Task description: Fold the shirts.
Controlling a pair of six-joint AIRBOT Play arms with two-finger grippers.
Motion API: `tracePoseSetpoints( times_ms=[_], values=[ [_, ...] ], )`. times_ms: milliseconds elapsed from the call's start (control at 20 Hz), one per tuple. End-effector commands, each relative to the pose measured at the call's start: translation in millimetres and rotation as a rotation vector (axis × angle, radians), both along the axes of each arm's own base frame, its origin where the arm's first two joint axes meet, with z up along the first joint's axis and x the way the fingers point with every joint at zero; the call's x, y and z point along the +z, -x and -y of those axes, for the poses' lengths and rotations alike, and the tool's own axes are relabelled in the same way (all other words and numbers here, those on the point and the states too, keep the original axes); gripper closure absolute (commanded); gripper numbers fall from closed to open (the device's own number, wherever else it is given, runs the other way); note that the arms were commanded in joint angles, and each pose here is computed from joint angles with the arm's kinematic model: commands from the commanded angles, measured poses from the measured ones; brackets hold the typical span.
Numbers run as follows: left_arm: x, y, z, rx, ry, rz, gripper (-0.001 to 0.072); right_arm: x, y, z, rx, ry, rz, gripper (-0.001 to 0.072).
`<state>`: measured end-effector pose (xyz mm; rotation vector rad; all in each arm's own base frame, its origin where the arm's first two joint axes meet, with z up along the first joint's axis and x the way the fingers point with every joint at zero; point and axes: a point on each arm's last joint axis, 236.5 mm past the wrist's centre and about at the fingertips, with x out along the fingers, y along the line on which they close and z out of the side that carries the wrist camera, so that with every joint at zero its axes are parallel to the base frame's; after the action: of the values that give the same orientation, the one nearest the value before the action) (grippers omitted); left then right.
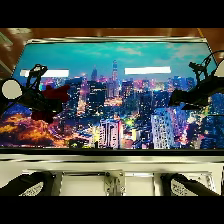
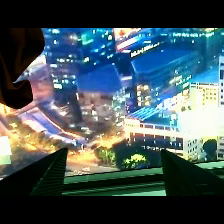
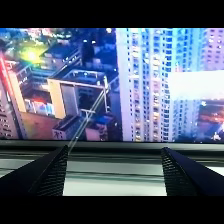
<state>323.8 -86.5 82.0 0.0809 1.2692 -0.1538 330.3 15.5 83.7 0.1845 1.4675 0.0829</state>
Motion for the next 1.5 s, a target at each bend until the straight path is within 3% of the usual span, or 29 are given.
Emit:
tracePoseSetpoints(
  times_ms=[0,600,750,1050,1150,1300,1450],
  values=[
    [0.0,0.0,0.1,-0.001,0.0,0.0,0.0019,-0.1,0.2,-0.5,0.001,0.0,-0.001,0.0019],
    [0.0,0.0,0.1,-0.001,0.0,0.0,0.0019,0.1,-1.5,-0.6,-0.002,-0.001,0.006,0.002],
    [0.3,-1.2,0.9,0.008,0.006,0.005,0.0018,4.1,-25.8,0.2,-0.022,-0.001,0.108,0.002],
    [14.1,-31.4,19.2,0.012,0.09,0.142,0.0018,4.9,-37.8,15.1,-0.031,0.062,0.16,0.002],
    [14.8,-48.0,7.2,0.031,0.057,0.189,-0.0002,4.5,-37.7,19.2,-0.01,0.083,0.162,0.002],
    [1.9,-77.8,-73.0,0.176,-0.098,0.148,-0.0006,1.1,-38.4,17.1,0.012,0.077,0.155,0.002],
    [-46.3,-78.9,-146.8,0.439,-0.06,-0.072,-0.0006,-4.8,-40.9,6.2,0.015,0.028,0.14,0.002]
  ],
)
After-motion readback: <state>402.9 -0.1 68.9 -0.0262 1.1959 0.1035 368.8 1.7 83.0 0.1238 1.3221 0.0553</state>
